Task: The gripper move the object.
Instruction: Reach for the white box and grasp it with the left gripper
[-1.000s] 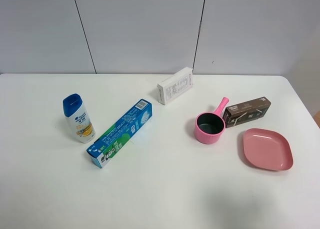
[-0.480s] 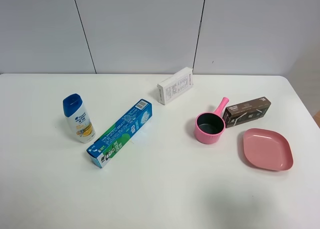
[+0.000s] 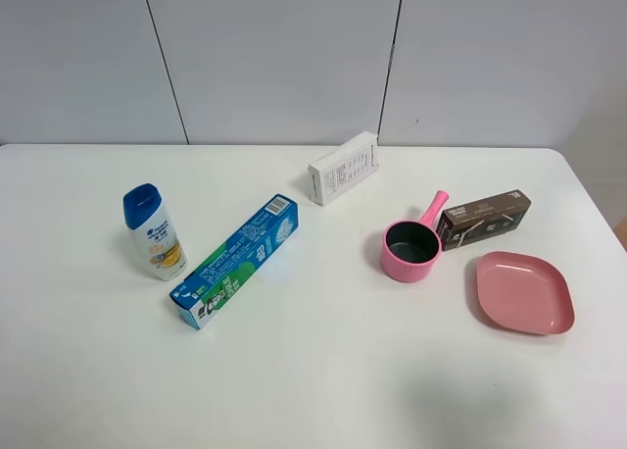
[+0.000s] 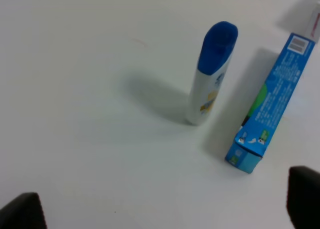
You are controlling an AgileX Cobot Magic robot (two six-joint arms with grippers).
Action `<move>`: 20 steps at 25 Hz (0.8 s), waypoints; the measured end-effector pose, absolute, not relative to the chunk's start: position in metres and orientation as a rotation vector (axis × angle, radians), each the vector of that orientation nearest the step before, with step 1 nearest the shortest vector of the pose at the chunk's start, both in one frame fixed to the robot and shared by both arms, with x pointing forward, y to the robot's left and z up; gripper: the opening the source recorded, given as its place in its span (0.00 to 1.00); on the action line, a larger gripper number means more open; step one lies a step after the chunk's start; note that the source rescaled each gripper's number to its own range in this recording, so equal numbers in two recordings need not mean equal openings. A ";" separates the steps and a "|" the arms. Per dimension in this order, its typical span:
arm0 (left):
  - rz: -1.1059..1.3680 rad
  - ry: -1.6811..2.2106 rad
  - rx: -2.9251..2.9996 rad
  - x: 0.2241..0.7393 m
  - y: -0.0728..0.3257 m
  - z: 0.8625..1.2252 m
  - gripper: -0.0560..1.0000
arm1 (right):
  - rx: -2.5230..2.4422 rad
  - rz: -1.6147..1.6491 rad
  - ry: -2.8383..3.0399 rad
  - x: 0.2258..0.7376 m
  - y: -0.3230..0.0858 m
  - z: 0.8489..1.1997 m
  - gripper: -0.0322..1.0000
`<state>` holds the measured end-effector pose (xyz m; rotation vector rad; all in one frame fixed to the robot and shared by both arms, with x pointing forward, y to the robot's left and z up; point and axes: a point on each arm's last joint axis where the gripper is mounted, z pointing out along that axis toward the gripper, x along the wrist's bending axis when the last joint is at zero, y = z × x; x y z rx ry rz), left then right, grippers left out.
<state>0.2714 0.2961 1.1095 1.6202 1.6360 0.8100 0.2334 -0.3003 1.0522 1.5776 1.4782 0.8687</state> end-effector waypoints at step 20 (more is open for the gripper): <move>0.511 1.197 2.215 0.458 0.219 1.172 1.00 | 1.578 0.869 1.478 0.233 -0.300 1.052 1.00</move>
